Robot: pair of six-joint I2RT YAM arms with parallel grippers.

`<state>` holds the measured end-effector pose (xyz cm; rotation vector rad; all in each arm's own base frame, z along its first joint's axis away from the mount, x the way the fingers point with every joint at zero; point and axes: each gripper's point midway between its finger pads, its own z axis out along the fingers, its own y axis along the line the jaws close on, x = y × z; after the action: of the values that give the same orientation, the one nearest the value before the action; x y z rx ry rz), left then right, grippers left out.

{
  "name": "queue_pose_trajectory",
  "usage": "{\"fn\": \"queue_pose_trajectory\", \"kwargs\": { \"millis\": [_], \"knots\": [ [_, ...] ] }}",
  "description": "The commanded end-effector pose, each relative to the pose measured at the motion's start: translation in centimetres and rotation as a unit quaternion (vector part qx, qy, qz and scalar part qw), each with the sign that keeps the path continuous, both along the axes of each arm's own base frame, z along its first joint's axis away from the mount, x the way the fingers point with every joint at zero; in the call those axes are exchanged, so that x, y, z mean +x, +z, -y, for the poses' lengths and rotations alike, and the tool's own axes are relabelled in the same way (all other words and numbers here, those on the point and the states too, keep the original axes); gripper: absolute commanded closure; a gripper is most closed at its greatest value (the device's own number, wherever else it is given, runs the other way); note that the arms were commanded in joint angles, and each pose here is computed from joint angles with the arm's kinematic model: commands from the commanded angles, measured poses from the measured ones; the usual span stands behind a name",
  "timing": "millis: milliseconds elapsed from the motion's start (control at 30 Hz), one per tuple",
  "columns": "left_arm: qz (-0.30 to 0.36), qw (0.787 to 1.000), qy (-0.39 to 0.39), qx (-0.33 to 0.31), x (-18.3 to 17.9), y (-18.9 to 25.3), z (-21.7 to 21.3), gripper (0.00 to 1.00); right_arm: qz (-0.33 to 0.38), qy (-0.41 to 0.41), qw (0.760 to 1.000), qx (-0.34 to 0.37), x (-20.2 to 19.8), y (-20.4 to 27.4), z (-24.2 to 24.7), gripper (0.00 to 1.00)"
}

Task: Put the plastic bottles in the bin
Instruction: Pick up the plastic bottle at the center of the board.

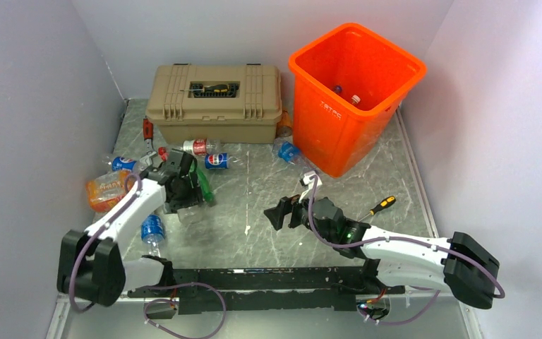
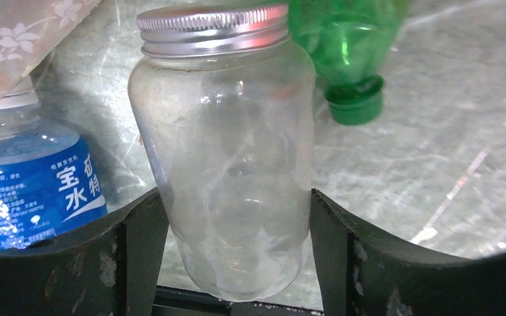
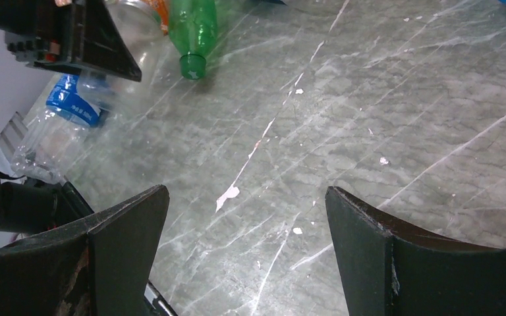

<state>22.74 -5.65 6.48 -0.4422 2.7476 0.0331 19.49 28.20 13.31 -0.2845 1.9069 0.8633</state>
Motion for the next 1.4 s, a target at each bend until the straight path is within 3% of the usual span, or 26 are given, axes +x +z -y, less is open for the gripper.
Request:
{"fn": "queue_pose_trajectory", "kwargs": {
  "millis": [0,133,233,267,400,567,667,700,967,1167,1367],
  "knots": [
    [0.078,0.996,-0.021,-0.043,0.7,5.1,1.3,0.42,0.023,0.017,0.999,0.028,-0.1,4.0,-0.9,0.07],
    [0.2,0.971,-0.084,-0.098,2.2,12.3,3.3,0.44,0.044,0.027,0.998,0.032,-0.4,7.0,-0.7,0.06],
    [0.295,0.924,-0.186,-0.157,2.8,17.9,6.4,0.44,0.068,0.034,0.996,0.048,-0.7,10.3,-0.4,0.06],
    [0.325,0.902,-0.223,-0.176,2.7,19.6,7.5,0.44,0.079,0.038,0.994,0.058,-0.9,11.7,-0.3,0.06],
    [0.443,0.78,-0.37,-0.239,0.7,25.7,11.6,0.45,0.106,0.061,0.987,0.101,-2.0,16.6,-0.1,0.05],
    [0.538,0.621,-0.491,-0.29,-3.7,28.6,14.5,0.45,0.11,0.087,0.976,0.168,-3.2,20.9,-0.5,0.04],
    [0.576,0.559,-0.512,-0.307,-5.6,28.4,15.0,0.47,0.111,0.104,0.967,0.205,-3.9,22.8,-1.0,0.04],
    [0.584,0.547,-0.513,-0.31,-6.0,28.1,15.0,0.48,0.112,0.107,0.965,0.213,-4.0,23.4,-1.1,0.03],
    [0.599,0.518,-0.529,-0.306,-7.7,26.1,15.3,0.55,0.122,0.158,0.954,0.223,-4.3,27.0,-4.0,0.01],
    [0.591,0.522,-0.541,-0.293,-8.7,25.4,15.5,0.58,0.122,0.182,0.956,0.197,-3.8,28.1,-6.3,0.0],
    [0.574,0.547,-0.535,-0.292,-8.0,24.7,15.9,0.62,0.125,0.185,0.96,0.169,-3.5,28.8,-7.3,0.01]
  ]
}}
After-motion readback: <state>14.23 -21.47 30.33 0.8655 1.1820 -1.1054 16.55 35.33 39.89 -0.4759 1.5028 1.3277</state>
